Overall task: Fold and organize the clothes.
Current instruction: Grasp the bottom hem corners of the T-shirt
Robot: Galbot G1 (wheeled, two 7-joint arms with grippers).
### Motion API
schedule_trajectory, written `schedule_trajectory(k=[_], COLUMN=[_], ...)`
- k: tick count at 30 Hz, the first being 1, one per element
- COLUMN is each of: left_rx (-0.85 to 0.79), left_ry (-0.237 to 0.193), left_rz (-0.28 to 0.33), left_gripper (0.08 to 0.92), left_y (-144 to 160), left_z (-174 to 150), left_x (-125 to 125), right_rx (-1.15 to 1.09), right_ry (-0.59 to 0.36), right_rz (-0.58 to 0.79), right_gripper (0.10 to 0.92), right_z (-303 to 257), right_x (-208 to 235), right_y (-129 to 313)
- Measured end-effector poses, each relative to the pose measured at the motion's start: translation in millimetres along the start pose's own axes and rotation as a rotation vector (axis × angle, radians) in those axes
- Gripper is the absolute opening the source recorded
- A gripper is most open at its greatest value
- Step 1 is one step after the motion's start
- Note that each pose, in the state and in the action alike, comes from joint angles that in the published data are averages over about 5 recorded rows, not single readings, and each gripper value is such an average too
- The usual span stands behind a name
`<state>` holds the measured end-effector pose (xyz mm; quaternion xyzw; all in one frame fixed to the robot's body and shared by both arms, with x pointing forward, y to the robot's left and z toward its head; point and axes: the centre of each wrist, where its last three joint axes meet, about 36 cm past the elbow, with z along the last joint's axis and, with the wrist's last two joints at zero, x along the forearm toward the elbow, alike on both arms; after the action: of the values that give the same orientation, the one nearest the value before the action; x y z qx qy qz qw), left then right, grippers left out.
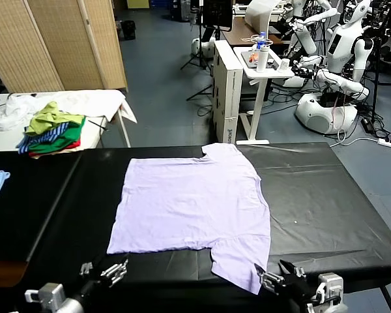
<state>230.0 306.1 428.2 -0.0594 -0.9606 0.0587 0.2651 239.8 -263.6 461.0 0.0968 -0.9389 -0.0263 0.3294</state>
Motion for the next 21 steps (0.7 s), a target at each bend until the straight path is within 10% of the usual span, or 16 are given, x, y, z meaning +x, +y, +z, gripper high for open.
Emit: schedule_trajectory(k=[9, 17, 21], left_rx=[0.006, 0.018, 0.018], left_ry=[-0.016, -0.010, -0.005], left_rz=[-0.025, -0.034, -0.035], left_gripper=[0.907, 0.894, 0.752], left_y=[7.8, 11.1, 10.7], left_z=[5.7, 12.7, 15.4], left_x=[-5.7, -10.5, -10.3], right_rx=[-0.001, -0.005, -0.007], right_ry=[0.021, 0.033, 0.035], right_rz=[-0.001, -0.006, -0.007], right_gripper=[0.872, 0.609, 0.374], right_z=[8.2, 12.9, 14.0], right_x=[-4.8, -7.2, -9.3], right_y=[6.6, 9.5, 9.1])
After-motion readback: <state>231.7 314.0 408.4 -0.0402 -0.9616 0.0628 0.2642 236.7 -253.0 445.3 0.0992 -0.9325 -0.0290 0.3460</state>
